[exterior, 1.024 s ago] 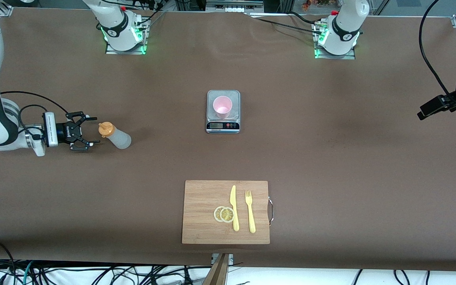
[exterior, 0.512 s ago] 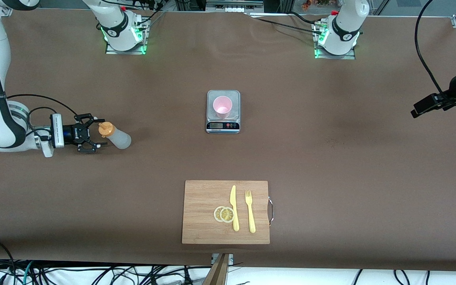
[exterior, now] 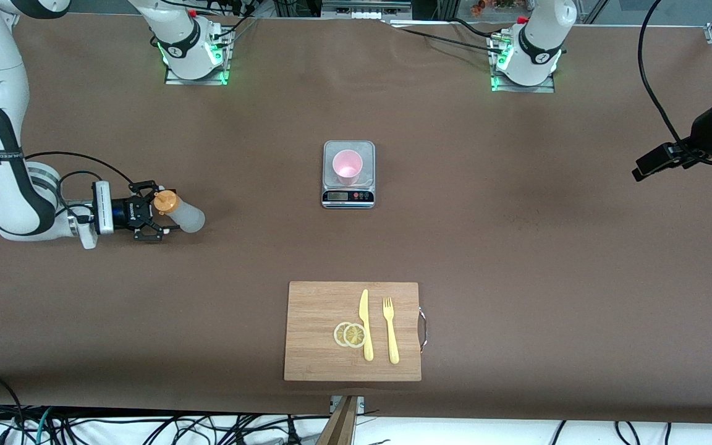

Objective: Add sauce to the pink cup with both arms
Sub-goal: 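Close the right gripper around the white squeeze bottle, then lift the bottle with the right gripper over the pink cup, then tilt the bottle nozzle into the pink cup with the right gripper, then carry the bottle back upright with the right gripper to its spot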

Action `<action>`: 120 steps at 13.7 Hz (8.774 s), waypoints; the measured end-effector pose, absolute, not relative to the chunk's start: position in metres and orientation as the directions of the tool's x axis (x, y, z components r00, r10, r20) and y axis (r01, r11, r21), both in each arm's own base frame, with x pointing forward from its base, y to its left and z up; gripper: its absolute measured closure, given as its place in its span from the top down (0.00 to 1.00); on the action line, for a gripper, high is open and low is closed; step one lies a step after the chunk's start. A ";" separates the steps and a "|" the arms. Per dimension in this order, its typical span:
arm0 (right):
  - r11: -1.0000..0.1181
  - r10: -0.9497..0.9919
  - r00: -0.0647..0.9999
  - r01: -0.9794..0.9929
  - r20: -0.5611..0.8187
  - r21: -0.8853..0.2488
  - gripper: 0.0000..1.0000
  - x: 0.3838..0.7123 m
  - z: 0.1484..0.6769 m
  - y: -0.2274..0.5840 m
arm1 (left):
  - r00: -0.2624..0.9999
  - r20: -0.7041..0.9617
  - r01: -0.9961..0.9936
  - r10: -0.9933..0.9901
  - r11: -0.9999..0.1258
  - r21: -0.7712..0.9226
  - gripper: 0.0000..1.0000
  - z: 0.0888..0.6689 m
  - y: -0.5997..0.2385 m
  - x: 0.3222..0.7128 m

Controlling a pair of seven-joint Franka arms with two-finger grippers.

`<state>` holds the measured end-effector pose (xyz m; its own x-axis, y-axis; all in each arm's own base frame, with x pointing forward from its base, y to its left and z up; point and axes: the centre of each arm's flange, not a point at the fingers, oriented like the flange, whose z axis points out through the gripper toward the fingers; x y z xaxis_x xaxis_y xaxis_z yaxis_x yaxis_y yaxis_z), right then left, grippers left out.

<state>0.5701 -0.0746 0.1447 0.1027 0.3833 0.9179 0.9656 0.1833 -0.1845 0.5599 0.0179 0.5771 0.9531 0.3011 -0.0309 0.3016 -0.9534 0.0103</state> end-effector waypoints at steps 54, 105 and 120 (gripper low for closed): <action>0.137 0.960 -0.155 0.986 -0.234 -0.090 0.27 0.488 0.335 0.420 | 0.957 -0.114 0.265 0.266 -0.964 -0.026 1.00 0.561 0.023 0.556; 0.219 0.876 -0.269 0.961 -0.401 -0.167 0.27 0.455 0.292 0.456 | 0.954 -0.154 0.260 0.258 -0.966 -0.012 1.00 0.554 0.016 0.552; 0.162 0.959 -0.204 0.964 -0.198 -0.213 0.27 0.515 0.323 0.414 | 0.956 -0.155 0.251 0.250 -0.968 -0.012 1.00 0.552 0.011 0.553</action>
